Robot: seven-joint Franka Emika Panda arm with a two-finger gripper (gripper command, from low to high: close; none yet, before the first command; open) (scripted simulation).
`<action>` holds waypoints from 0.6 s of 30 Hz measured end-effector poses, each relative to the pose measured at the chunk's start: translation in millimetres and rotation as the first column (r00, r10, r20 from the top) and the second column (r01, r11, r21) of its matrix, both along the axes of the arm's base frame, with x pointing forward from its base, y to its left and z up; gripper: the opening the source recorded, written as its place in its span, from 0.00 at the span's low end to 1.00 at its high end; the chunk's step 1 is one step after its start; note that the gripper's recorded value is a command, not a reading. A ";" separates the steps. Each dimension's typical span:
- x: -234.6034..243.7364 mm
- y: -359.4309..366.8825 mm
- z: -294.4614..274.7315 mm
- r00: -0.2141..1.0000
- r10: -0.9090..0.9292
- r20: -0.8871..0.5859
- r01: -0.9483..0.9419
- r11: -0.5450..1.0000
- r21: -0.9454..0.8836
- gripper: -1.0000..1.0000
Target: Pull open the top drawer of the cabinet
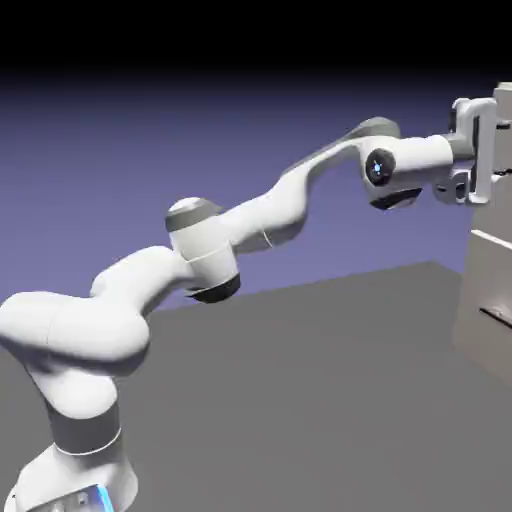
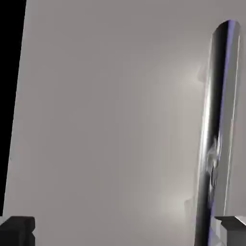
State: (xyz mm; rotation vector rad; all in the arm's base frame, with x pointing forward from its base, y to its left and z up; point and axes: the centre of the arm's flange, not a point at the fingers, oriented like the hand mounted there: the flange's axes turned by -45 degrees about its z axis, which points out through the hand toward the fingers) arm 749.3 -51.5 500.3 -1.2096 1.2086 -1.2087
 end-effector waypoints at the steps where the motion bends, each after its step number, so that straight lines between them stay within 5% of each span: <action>1: 0.0 0.0 0.0 1.000 0.000 0.000 0.000 1.000 0.000 0.50; 12: 48.4 0.1 0.3 1.000 0.000 0.000 0.000 1.000 0.000 0.50; 13: 50.0 0.0 0.0 1.000 0.000 0.000 0.000 1.000 0.000 0.00; 18: 39.8 0.0 0.2 1.000 0.000 0.001 0.000 1.000 0.000 0.00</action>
